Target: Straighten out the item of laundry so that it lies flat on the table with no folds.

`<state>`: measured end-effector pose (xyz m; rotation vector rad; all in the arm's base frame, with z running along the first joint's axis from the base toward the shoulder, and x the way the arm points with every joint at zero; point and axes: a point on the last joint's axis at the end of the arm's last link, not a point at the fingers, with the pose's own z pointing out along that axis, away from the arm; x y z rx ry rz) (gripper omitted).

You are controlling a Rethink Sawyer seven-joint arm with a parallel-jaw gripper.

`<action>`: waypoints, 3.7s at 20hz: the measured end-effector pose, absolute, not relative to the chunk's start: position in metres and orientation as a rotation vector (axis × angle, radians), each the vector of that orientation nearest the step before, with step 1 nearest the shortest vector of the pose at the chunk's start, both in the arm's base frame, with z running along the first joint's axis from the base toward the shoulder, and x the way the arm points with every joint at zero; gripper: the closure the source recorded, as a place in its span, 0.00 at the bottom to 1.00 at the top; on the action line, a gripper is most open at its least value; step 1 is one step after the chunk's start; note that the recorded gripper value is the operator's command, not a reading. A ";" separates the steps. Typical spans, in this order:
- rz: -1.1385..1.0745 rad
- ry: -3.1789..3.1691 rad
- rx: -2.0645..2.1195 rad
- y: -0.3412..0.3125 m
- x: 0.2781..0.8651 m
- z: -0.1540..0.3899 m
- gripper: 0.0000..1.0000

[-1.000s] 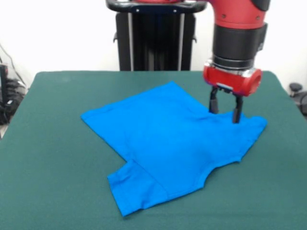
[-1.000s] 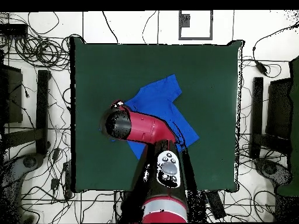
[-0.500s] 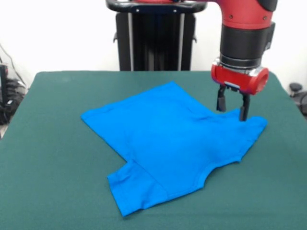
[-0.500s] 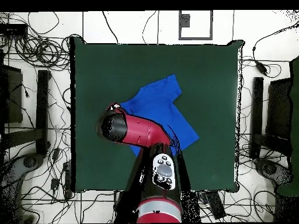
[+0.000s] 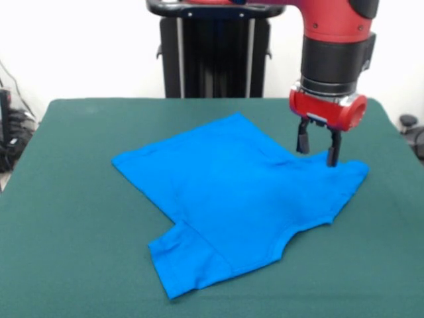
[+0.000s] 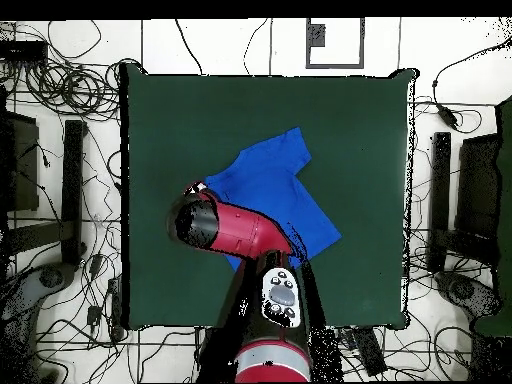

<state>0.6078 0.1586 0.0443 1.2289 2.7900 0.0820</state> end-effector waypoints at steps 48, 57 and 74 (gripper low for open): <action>0.047 2.761 1.258 0.202 0.568 -0.030 0.00; 0.021 2.759 1.279 0.211 0.558 -0.045 0.00; -0.039 2.702 1.320 0.218 0.559 -0.047 0.00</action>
